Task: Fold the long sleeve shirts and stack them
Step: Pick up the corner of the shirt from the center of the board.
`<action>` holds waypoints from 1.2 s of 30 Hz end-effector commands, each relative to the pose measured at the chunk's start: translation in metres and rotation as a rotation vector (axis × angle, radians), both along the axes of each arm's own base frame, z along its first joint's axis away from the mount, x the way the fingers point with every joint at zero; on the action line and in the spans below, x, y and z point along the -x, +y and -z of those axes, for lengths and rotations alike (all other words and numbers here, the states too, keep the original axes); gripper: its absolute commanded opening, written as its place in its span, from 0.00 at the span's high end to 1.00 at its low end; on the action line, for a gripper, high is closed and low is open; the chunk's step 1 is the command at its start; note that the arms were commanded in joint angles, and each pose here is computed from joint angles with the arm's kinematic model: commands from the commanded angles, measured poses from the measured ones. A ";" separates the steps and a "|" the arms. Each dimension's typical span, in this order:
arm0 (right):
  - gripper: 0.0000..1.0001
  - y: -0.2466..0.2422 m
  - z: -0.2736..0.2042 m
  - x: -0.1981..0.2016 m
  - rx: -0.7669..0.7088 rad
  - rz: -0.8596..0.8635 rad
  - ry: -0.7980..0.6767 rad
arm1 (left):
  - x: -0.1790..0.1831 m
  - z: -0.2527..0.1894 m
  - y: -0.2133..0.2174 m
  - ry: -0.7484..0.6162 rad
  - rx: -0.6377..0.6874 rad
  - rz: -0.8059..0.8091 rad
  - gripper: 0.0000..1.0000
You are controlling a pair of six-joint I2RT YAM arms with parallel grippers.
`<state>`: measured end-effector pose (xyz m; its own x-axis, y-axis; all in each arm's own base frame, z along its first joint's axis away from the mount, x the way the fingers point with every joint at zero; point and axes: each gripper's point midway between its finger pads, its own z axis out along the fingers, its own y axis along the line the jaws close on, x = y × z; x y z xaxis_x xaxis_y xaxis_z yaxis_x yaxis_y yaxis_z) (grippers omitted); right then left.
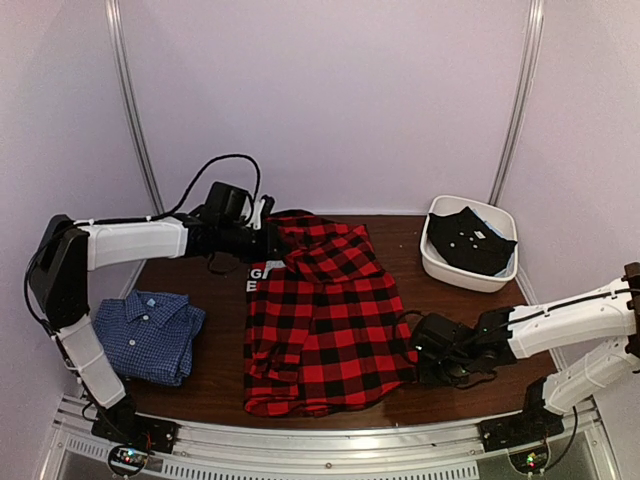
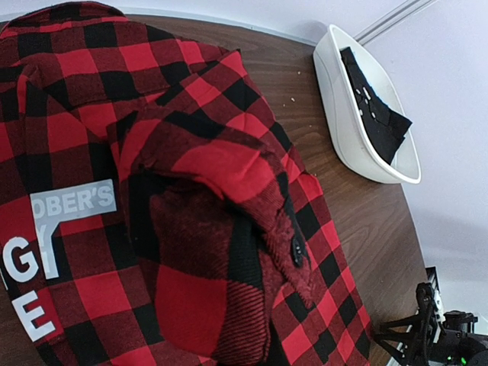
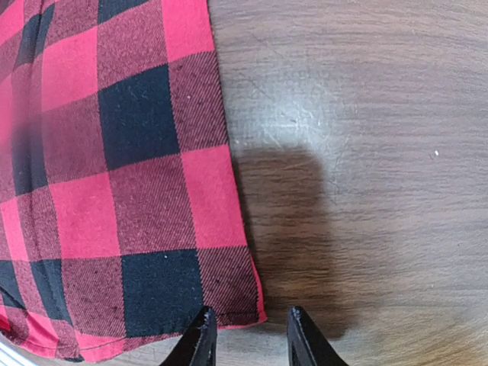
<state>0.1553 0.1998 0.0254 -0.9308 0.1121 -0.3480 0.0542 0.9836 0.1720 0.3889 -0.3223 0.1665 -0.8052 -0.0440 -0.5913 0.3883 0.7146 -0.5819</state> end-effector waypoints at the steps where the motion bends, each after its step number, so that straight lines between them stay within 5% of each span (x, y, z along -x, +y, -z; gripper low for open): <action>1: 0.67 -0.005 -0.001 -0.008 0.018 0.012 -0.066 | 0.006 -0.024 0.002 -0.056 0.037 -0.016 1.00; 17: 0.71 0.009 0.023 0.004 0.007 -0.021 -0.058 | 0.011 -0.034 0.006 -0.084 0.031 -0.011 1.00; 28: 1.00 0.006 0.019 0.004 0.123 0.005 -0.084 | 0.003 -0.072 0.010 -0.186 0.007 -0.014 1.00; 36: 1.00 -0.008 -0.018 0.001 0.068 0.028 -0.157 | -0.011 -0.088 0.009 -0.237 -0.001 -0.043 1.00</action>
